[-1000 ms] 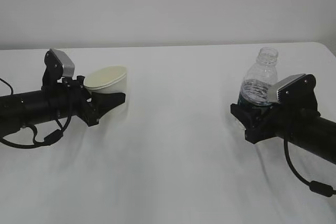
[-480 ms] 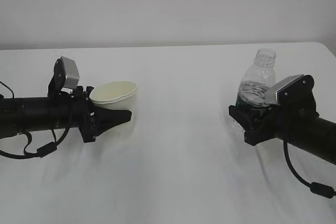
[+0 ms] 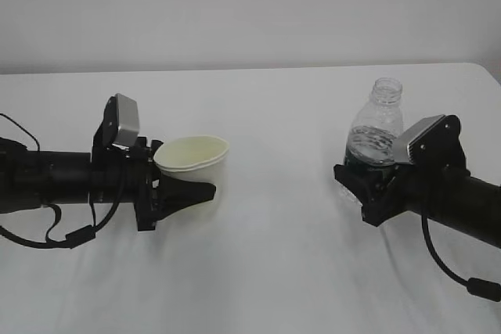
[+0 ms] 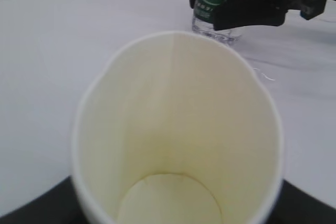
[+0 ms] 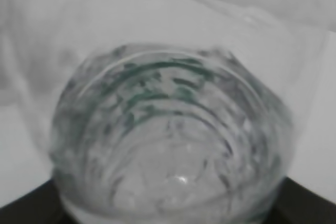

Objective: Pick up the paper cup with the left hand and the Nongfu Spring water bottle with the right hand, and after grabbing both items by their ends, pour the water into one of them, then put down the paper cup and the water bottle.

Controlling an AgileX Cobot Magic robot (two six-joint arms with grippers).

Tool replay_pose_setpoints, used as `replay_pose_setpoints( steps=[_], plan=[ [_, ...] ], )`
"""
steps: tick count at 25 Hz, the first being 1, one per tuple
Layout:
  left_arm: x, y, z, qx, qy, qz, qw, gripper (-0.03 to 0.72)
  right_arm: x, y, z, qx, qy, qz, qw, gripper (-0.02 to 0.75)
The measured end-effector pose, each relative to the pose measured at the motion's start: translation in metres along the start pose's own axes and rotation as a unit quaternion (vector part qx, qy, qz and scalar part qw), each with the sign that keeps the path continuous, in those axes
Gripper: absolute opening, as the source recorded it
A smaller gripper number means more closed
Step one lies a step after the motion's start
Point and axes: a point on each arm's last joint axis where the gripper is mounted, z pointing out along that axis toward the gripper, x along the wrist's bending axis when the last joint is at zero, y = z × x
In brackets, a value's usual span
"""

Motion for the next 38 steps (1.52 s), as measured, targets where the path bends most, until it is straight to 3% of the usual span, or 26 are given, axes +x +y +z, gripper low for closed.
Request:
replay_pose_setpoints(
  steps=[10,18,29,38],
  plan=[
    [-0.028,0.007,0.03,0.001,-0.052,0.013,0.999,0.415,0.009,0.005,0.006,-0.008,0.035,-0.02,0.999,0.463],
    [-0.037,0.01,0.04,0.0,-0.068,0.019,0.998,0.414,0.031,0.014,0.018,-0.023,0.075,-0.064,0.995,0.463],
    [-0.052,0.022,0.061,-0.01,-0.1,0.045,0.994,0.414,0.032,0.014,0.019,-0.026,0.074,-0.095,0.992,0.463],
    [-0.069,0.027,0.076,-0.011,-0.132,0.06,0.989,0.414,0.026,0.015,0.019,-0.027,0.042,-0.128,0.991,0.463]
  ],
)
